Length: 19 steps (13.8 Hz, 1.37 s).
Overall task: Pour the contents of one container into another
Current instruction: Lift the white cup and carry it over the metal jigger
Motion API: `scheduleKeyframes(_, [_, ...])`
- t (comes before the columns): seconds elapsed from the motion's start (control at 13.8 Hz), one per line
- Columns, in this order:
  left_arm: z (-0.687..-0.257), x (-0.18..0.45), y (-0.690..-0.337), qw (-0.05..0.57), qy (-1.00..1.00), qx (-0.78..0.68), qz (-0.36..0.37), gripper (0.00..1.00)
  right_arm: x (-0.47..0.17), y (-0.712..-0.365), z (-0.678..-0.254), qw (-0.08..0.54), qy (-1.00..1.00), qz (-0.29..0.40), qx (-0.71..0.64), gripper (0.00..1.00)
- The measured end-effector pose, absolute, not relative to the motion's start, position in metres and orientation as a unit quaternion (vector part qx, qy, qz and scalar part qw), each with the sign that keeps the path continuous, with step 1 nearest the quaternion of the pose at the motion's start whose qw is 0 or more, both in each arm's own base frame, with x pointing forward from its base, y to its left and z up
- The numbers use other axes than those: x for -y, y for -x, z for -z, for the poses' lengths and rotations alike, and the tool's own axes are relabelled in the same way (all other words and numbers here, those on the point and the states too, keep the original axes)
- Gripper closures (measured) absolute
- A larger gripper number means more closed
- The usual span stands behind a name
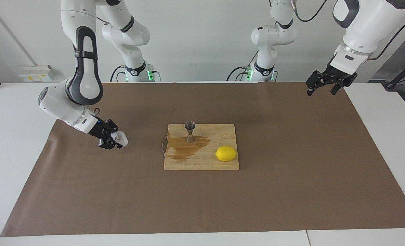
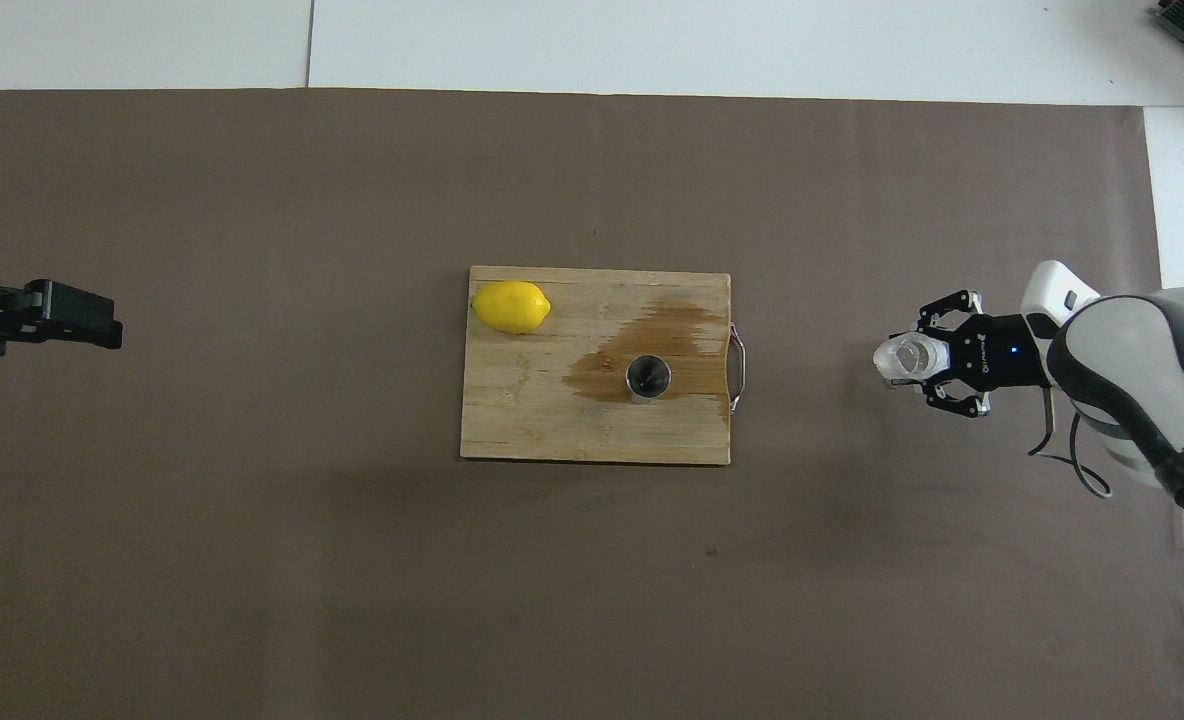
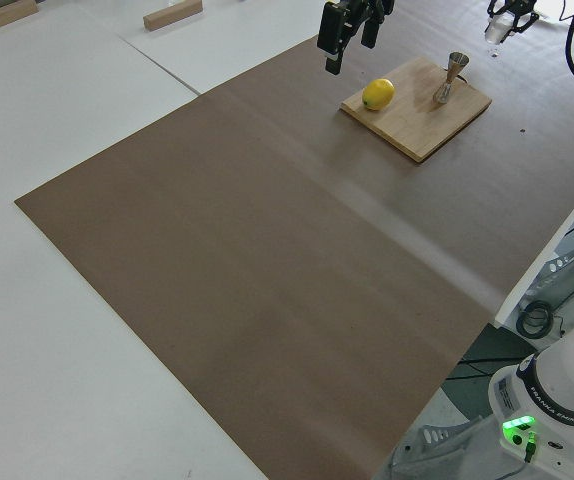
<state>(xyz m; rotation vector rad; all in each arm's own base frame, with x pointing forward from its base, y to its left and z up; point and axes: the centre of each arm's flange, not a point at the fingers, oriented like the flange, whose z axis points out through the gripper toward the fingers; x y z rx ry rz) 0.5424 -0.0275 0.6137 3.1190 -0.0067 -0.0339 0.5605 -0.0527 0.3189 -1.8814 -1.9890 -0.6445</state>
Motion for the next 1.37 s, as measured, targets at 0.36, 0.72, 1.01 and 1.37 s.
scheduleKeyframes(0.36, [-0.613, 0.027, -0.542, 0.011, -1.0, 0.002, 0.013, 0.0, 0.007, -0.568, -0.363, 0.155, 0.669, 0.199, 0.699, 0.5])
scheduleKeyframes(0.72, [-0.613, 0.027, -0.542, 0.011, -1.0, 0.001, 0.013, 0.0, -0.043, -0.581, -0.394, 0.132, 0.659, 0.174, 0.72, 0.5])
scheduleKeyframes(1.01, [-0.613, 0.027, -0.542, 0.011, -1.0, 0.001, 0.013, 0.0, -0.096, -0.584, -0.414, 0.108, 0.653, 0.132, 0.738, 0.5])
scheduleKeyframes(1.37, [-0.613, 0.027, -0.542, 0.011, -1.0, 0.001, 0.013, 0.0, -0.164, -0.573, -0.425, 0.078, 0.643, 0.094, 0.756, 0.5])
